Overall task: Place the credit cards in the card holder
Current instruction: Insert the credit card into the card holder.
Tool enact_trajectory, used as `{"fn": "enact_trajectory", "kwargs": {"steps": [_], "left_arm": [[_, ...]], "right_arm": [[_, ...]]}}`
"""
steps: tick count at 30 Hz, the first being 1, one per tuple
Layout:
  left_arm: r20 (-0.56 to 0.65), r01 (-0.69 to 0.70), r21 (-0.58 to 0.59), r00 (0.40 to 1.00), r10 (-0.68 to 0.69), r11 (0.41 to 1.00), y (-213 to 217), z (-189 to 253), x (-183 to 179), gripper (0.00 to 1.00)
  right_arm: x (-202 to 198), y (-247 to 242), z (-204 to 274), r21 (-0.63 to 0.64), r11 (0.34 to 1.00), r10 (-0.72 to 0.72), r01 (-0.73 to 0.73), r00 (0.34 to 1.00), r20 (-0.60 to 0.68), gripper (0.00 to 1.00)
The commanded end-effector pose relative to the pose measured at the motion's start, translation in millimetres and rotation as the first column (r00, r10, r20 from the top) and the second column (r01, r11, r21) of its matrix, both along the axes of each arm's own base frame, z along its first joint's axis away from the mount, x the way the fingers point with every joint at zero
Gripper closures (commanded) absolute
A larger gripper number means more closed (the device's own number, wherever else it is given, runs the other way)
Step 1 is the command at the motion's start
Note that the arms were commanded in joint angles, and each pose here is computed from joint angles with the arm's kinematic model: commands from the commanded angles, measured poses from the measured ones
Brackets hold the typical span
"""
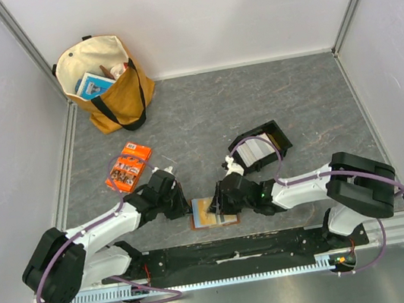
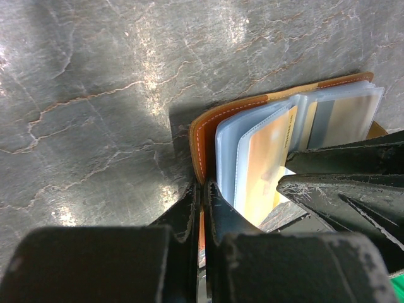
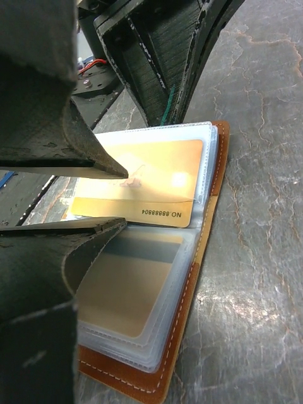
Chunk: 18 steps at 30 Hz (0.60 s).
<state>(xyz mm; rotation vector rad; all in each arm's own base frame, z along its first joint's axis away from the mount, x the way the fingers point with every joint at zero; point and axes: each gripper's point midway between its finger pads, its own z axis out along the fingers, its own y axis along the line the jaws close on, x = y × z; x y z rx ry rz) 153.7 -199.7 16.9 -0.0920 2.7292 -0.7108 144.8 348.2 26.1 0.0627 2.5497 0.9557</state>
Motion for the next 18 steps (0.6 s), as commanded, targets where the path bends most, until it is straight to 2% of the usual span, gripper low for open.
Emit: {"fn": "enact_trajectory", "kwargs": {"steps": [1,18], "left_arm": [[0.007,-0.031,0.018,1.000,0.030,0.999,3,-1,4,0.98],[0.008,-0.032,0.015,0.999,0.032,0.999,3,-1,4,0.98]], "right_arm": [[-4,5,-2,0.004,1.000,0.031,-0.031,1.000,0.000,0.63],[-6,24,10,0.115,0.991,0.067,-0.066,0.998,0.002,0.65]]}}
